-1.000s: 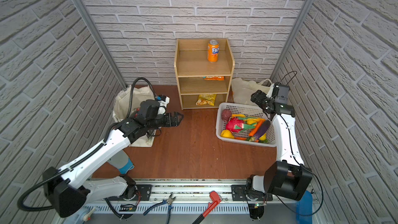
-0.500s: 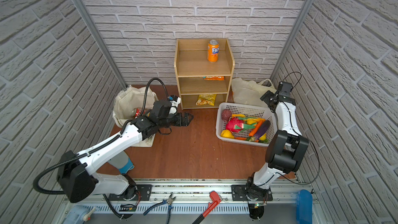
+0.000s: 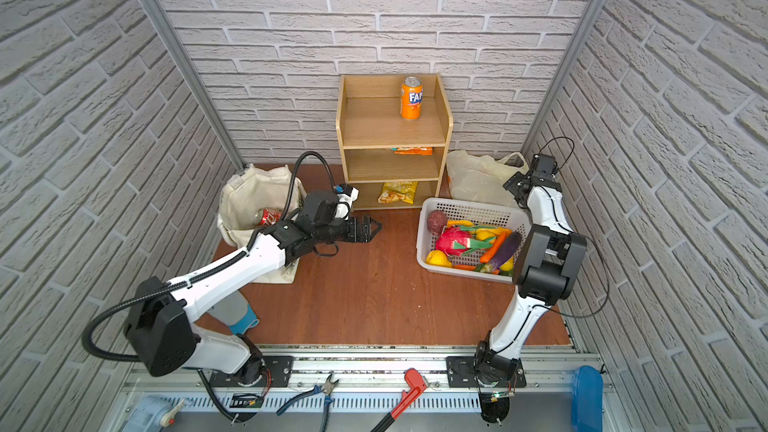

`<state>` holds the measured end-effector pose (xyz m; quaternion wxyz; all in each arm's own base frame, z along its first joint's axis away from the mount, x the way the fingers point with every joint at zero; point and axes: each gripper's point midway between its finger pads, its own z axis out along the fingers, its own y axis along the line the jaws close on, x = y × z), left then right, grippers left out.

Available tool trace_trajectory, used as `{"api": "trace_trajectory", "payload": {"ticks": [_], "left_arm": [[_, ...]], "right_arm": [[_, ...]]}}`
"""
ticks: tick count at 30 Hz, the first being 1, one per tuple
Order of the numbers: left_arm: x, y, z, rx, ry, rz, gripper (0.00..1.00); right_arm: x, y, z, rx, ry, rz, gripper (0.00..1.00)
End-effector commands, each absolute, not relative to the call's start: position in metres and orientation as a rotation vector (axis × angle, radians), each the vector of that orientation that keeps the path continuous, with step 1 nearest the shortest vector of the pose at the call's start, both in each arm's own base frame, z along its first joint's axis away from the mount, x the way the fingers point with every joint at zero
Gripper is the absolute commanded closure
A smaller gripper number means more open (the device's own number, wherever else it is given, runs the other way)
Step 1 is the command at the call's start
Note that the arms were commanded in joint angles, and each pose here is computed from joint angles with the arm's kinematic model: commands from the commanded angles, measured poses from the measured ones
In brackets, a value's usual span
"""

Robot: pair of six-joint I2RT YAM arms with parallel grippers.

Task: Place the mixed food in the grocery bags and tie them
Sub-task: 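Grasp the yellow plastic bag behind the basket with the right gripper and lift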

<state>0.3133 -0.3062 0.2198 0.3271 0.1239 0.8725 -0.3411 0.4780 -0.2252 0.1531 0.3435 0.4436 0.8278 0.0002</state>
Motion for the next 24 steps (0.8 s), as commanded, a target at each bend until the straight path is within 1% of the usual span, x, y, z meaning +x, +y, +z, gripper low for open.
{"api": "trace_trajectory", "payload": {"ticks": [1, 4, 5, 7, 9, 11, 12, 14, 20, 24], "left_arm": [[0.319, -0.321, 0.247, 0.338, 2.194, -0.974, 0.02], [0.319, -0.322, 0.245, 0.341, 2.201, -0.979, 0.02], [0.318, -0.321, 0.244, 0.34, 2.205, -0.976, 0.02], [0.319, -0.321, 0.242, 0.337, 2.208, -0.973, 0.02], [0.318, -0.321, 0.242, 0.337, 2.21, -0.974, 0.02], [0.318, -0.321, 0.243, 0.338, 2.207, -0.976, 0.02], [0.318, -0.321, 0.245, 0.338, 2.202, -0.98, 0.02], [0.318, -0.322, 0.247, 0.338, 2.201, -0.988, 0.02], [0.316, -0.322, 0.253, 0.342, 2.187, -0.997, 0.02], [0.316, -0.319, 0.256, 0.338, 2.179, -0.985, 0.02]], "right_arm": [[0.497, -0.237, 0.16, 1.12, 2.105, -0.023, 0.17], [0.505, -0.239, 0.152, 1.106, 2.118, -0.016, 0.24], [0.508, -0.239, 0.151, 1.099, 2.12, -0.015, 0.3], [0.509, -0.239, 0.149, 1.092, 2.121, -0.007, 0.48], [0.51, -0.236, 0.151, 1.072, 2.125, 0.005, 0.7], [0.508, -0.233, 0.157, 1.055, 2.117, 0.023, 0.86], [0.507, -0.23, 0.162, 1.043, 2.108, 0.036, 0.91], [0.506, -0.223, 0.182, 1.008, 2.077, 0.075, 0.94], [0.492, -0.188, 0.252, 0.889, 1.949, 0.188, 0.94], [0.471, -0.163, 0.299, 0.809, 1.866, 0.215, 0.94]]}}
